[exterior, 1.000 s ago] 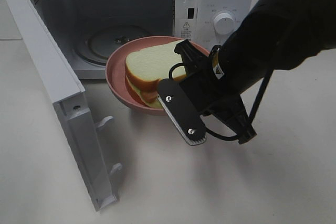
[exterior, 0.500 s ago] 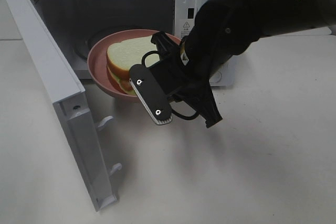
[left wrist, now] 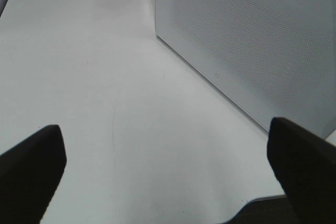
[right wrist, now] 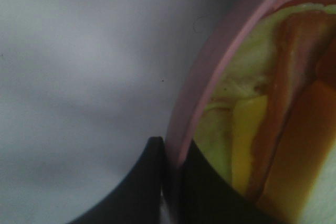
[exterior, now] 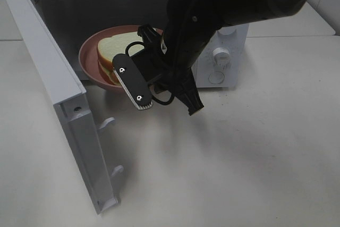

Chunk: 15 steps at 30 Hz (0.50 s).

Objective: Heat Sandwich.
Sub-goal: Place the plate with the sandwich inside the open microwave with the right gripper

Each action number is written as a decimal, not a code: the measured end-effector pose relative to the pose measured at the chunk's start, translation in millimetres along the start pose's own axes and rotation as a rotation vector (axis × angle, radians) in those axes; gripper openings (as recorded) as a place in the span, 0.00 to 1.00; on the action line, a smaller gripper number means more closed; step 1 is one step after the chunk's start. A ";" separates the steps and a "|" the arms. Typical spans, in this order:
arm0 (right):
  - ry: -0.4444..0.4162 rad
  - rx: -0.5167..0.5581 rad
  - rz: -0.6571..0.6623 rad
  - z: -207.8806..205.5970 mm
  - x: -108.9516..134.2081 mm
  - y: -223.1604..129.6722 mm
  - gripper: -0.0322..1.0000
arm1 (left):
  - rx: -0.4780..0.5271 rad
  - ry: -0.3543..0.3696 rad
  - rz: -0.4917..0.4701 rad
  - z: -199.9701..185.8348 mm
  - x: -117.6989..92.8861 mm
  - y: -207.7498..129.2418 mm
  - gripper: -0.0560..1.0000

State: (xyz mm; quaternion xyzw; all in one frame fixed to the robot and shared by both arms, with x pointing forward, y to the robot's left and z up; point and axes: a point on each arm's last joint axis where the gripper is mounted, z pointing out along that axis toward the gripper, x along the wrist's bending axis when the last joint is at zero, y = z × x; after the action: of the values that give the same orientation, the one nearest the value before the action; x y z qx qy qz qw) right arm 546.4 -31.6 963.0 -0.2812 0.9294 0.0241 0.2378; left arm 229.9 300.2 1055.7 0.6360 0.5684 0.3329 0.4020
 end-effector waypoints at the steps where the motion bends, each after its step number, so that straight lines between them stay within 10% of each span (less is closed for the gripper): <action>1: -0.001 0.003 0.005 1.5 -6.2 0.7 0.09 | 0.000 0.000 0.000 0.0 0.0 0.0 0.99; 15: 0.036 0.040 0.125 29.0 -42.5 7.9 0.09 | 0.000 0.000 0.000 0.0 0.0 0.0 0.99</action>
State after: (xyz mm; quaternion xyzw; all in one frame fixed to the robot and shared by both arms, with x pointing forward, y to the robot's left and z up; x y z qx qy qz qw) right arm 585.5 1.9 956.0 -0.2182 0.9495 0.0151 0.2249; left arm 229.9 300.2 1055.7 0.6360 0.5684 0.3329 0.4020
